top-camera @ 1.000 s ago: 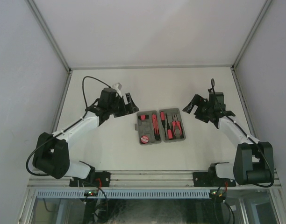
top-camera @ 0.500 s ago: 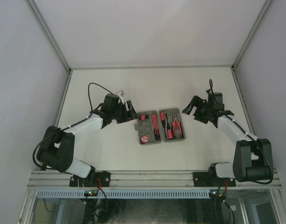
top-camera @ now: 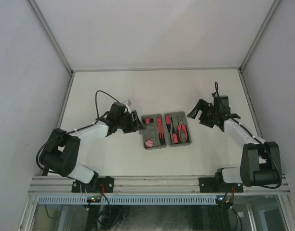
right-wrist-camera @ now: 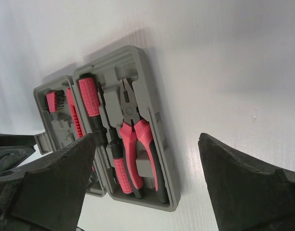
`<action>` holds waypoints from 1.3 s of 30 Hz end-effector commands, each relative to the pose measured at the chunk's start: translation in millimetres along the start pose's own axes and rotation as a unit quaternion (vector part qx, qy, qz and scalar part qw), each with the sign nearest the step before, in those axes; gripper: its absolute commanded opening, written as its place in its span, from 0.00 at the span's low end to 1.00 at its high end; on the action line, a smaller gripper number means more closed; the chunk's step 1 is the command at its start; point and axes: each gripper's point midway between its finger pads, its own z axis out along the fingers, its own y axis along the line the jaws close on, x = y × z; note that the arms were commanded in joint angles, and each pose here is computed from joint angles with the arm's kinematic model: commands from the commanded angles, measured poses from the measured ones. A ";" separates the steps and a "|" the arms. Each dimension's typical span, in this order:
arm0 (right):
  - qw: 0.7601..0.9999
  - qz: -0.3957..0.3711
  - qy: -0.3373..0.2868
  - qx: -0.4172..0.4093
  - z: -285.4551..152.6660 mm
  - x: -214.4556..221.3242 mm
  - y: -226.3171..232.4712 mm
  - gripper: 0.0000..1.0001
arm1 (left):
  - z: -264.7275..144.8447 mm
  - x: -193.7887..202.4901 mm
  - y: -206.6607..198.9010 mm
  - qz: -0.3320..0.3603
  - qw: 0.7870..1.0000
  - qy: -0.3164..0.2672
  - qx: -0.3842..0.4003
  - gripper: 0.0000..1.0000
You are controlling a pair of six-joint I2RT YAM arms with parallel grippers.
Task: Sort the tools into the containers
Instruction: Close the storage box at the center of the board.
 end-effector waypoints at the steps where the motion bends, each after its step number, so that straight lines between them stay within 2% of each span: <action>1: 1.000 -0.018 -0.013 -0.010 1.8 -6.3 5.7 0.86 | 3.9 3.2 -4.7 -0.016 1.000 0.002 0.013 0.59; 11: 1.000 -0.021 -0.007 -0.003 3.4 -3.2 2.0 0.84 | 3.3 10.0 -1.5 -0.022 1.000 0.005 0.015 0.49; 18: 1.000 -0.023 -0.006 -0.002 4.2 -2.6 2.9 0.84 | 5.6 8.8 -2.6 -0.023 1.000 0.006 0.017 0.38; 28: 1.000 -0.027 -0.001 0.005 6.4 0.2 -0.7 0.83 | 4.8 7.1 -2.5 -0.025 1.000 0.001 0.015 0.18; 34: 0.999 -0.030 0.006 0.009 9.4 2.6 -5.0 0.83 | 5.1 4.4 -3.9 -0.025 1.000 -0.001 0.016 0.02; 39: 0.999 -0.027 0.012 0.012 12.6 1.6 -10.4 0.85 | 4.8 -0.3 -5.8 -0.016 1.000 -0.009 0.017 0.00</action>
